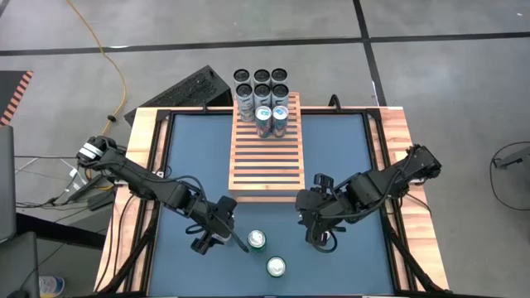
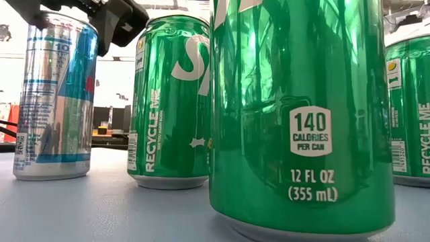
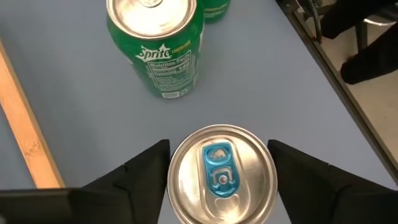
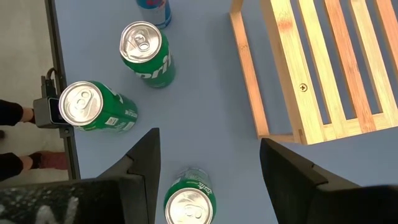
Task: Place canned beverage on shelf
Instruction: Put the blue soda can on the shelf aligned to the other blue soda can
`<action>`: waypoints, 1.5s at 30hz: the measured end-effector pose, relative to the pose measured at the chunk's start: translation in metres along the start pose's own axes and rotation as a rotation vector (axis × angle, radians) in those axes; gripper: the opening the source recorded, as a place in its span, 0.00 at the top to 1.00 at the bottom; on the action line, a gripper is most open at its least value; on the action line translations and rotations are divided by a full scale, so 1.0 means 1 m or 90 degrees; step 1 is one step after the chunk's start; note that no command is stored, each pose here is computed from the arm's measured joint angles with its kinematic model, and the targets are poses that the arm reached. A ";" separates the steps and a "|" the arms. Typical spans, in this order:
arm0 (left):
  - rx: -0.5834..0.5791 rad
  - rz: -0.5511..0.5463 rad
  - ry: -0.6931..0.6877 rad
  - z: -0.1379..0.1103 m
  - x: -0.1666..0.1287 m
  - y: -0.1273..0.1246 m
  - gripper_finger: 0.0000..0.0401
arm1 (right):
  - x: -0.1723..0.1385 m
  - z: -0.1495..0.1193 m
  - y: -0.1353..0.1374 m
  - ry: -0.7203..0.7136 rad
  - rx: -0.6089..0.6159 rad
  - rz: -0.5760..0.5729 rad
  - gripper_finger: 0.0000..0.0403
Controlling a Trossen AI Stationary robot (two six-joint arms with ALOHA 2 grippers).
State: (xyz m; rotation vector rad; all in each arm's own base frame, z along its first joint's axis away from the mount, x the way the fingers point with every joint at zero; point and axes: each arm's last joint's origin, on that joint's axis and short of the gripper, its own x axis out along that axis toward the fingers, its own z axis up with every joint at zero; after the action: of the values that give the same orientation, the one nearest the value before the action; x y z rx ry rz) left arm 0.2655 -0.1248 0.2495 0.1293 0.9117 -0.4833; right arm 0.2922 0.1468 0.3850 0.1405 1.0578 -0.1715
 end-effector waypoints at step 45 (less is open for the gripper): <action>-0.827 0.262 -0.117 -0.027 -0.053 -0.020 0.44 | 0.003 0.021 -0.016 -0.151 0.016 -0.142 0.46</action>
State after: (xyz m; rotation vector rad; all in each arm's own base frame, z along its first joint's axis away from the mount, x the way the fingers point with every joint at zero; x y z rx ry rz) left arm 0.2099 -0.1156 0.2765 -0.8823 0.8389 0.5216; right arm 0.3083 0.1270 0.3922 0.0239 0.8337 -0.3936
